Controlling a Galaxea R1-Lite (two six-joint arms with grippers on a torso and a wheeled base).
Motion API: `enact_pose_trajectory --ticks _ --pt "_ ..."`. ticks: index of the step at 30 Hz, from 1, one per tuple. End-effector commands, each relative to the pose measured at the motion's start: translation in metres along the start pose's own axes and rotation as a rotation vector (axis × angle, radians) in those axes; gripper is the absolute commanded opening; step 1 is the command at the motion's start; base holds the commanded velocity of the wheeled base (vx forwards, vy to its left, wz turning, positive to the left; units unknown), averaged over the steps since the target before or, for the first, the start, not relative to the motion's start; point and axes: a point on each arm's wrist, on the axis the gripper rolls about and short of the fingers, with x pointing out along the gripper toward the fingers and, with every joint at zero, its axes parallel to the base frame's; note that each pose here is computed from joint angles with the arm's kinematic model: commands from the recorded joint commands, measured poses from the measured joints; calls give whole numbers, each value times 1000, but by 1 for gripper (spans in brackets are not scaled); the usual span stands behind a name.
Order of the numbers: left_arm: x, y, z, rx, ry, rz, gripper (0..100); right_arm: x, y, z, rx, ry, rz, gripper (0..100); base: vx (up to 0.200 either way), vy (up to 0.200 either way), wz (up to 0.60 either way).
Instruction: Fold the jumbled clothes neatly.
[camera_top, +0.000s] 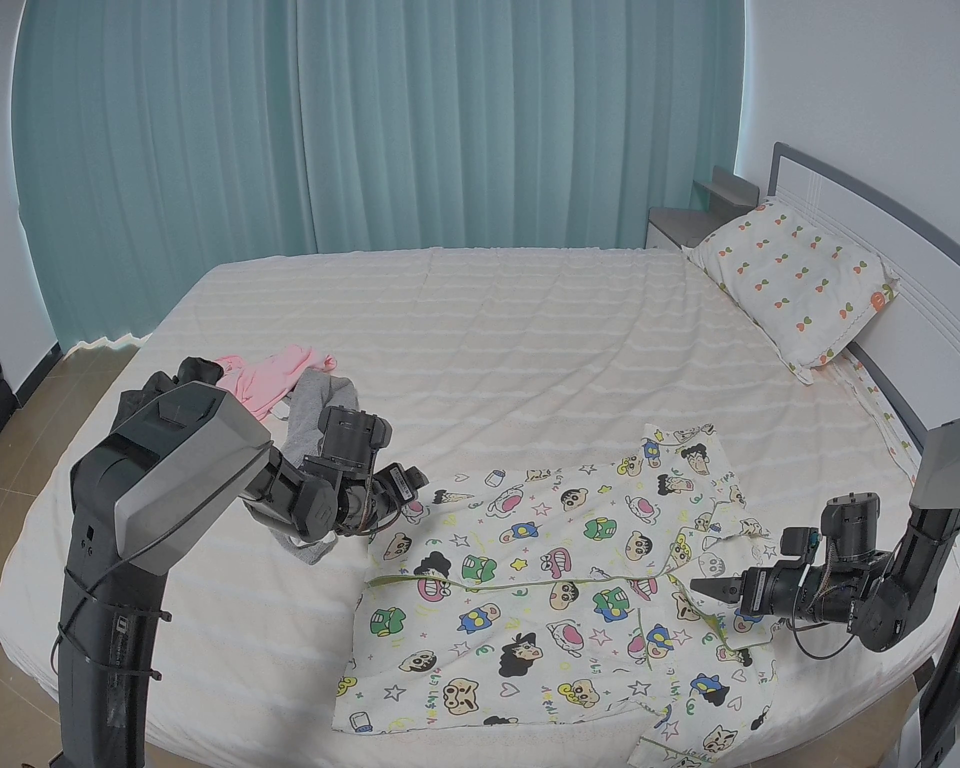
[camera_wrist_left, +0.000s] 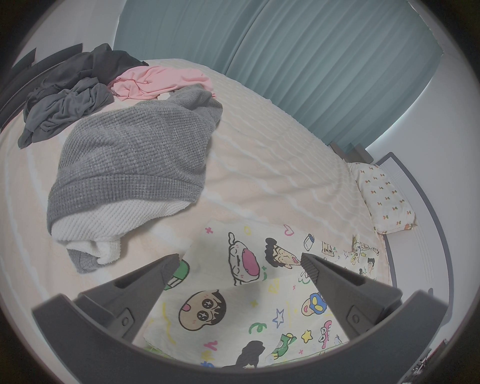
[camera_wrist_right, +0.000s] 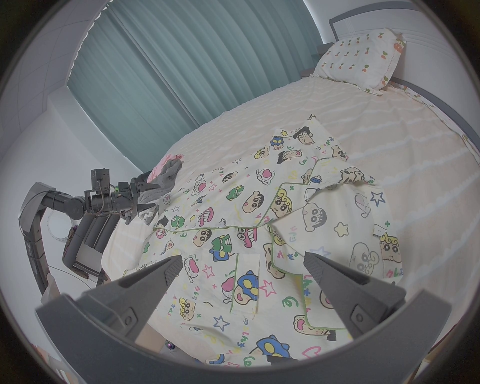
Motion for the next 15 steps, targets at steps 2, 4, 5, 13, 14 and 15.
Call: enact_pose_trajectory --ticks 2,4,5,13,14,15 --pt "0 1 -1 4 11 0 100 0 0 0 -1 0 0 100 0 0 0" --pt "0 0 0 5 8 -3 100 0 0 -1 -1 3 2 100 0 0 0" --pt "4 3 -3 12 16 7 100 0 0 -1 -1 3 2 100 0 0 0" --pt "29 12 -12 50 65 60 100 1 3 -1 -8 5 11 100 0 0 0" --pt "30 11 -14 53 74 65 100 1 3 -1 -9 6 11 100 0 0 0" --pt "32 10 -14 55 87 73 100 1 3 -1 -8 5 11 100 0 0 0"
